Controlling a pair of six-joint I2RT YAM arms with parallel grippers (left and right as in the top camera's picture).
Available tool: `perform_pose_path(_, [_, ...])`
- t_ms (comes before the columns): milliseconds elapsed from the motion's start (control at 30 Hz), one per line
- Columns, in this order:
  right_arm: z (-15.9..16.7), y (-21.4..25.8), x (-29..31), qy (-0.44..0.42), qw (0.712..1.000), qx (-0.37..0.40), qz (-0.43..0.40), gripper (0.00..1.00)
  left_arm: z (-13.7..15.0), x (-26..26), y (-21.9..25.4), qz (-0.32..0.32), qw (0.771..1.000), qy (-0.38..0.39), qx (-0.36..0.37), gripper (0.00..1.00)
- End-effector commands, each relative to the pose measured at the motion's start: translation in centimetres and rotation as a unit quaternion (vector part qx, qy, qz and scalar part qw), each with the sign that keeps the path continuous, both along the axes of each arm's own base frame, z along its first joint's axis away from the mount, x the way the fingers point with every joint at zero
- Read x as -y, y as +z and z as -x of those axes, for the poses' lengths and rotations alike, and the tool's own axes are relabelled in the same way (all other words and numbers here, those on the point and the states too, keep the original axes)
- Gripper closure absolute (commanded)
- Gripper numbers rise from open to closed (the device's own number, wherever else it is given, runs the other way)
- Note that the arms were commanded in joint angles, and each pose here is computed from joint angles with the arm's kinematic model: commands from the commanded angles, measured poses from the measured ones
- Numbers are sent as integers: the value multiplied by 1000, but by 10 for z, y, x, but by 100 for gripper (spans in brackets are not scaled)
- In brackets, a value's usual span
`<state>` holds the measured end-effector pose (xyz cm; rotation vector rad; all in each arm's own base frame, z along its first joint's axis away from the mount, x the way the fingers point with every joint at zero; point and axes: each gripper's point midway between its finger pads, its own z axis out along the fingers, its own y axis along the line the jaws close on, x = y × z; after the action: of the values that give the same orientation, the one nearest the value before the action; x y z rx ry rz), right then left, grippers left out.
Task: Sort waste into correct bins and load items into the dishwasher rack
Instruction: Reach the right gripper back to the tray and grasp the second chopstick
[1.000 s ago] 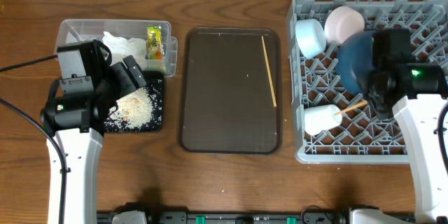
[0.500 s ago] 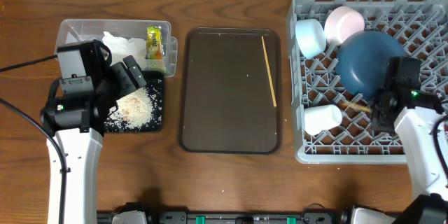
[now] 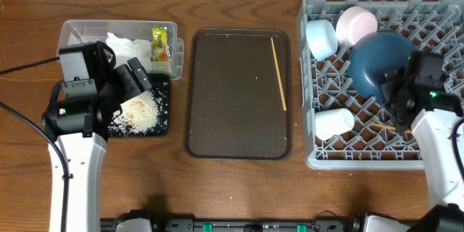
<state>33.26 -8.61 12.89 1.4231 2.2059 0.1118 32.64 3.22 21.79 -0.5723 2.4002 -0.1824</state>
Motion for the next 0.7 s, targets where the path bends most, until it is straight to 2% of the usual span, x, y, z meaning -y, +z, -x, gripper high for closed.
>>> perform_pose_path(0, [-16,47,-26,161,985,58,26,1,-2,-3,7,-6,1000,1,7,4])
perform_pose_path(133, [-20,79,-64,248,962,106,36,1,-2,-3,7,-6,1000,1,7,4])
perform_pose_path(400, [-23,77,-186,437,888,116,80,1,-2,-3,7,-6,1000,1,7,4])
perform_pose_path(533, [-21,66,-237,481,860,114,126,1,-2,-3,7,-6,1000,1,7,4])
perform_pose_path(667, [-23,49,-271,506,844,102,144,2,-2,-3,7,-6,1000,1,7,4])
